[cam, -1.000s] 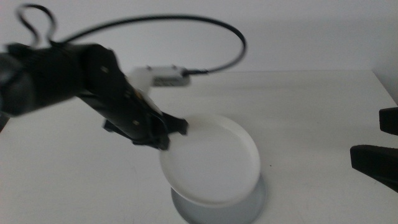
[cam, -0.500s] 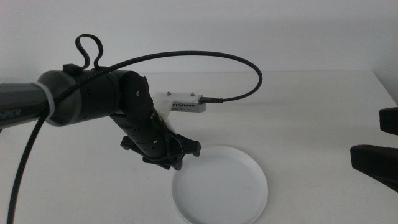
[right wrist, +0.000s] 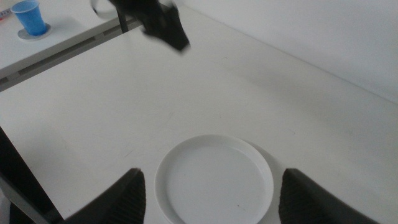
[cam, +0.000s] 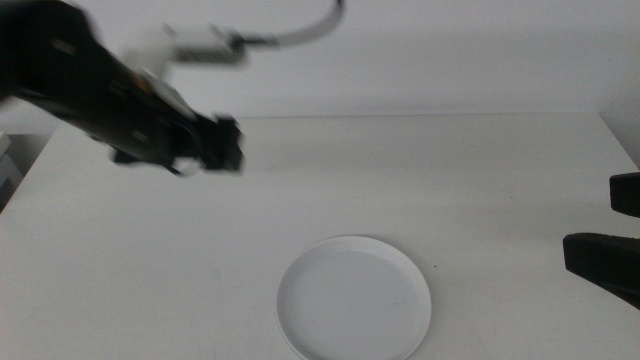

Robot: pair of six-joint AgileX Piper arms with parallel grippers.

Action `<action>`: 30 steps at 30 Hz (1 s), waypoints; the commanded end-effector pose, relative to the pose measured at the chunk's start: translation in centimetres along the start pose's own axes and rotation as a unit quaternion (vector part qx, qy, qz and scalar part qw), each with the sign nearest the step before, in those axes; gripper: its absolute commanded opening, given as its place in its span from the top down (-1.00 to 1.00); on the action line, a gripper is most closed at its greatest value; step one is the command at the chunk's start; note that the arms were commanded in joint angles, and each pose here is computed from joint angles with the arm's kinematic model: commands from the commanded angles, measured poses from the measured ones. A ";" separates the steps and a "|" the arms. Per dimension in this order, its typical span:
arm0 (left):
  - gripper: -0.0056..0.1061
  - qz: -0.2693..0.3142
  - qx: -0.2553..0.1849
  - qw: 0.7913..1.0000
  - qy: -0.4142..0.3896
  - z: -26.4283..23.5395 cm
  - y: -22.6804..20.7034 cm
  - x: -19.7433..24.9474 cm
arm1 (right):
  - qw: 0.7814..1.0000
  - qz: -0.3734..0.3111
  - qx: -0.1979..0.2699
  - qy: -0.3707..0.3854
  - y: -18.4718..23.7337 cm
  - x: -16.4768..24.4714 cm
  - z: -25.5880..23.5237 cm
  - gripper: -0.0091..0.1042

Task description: Stack the three bowls on top of each other.

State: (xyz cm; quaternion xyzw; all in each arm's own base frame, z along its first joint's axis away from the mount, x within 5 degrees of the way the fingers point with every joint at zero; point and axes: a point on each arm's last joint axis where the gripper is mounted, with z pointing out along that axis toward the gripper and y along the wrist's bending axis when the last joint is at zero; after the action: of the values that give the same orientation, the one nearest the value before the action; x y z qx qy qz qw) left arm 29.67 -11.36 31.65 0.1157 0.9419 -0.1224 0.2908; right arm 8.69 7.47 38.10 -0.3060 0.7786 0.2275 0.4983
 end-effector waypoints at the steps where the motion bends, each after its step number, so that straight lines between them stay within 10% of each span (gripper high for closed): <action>1: -0.69 -0.004 -0.001 0.995 -0.095 -5.0 0.3 -1.3 | 0.999 -0.003 0.012 -0.039 -0.2 -1.1 -0.4 -0.12; 30: -0.69 0.035 -0.015 0.951 -0.306 -18.2 0.1 5.8 | 0.999 0.003 0.013 -0.040 -0.2 -1.1 -0.3 -0.12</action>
State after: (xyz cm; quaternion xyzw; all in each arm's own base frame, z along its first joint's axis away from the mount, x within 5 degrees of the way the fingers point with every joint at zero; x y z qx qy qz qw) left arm 15.95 -5.14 41.29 0.1085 0.8368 -0.1205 0.5229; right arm 8.69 7.47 38.10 -0.3060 0.7786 0.2275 0.4983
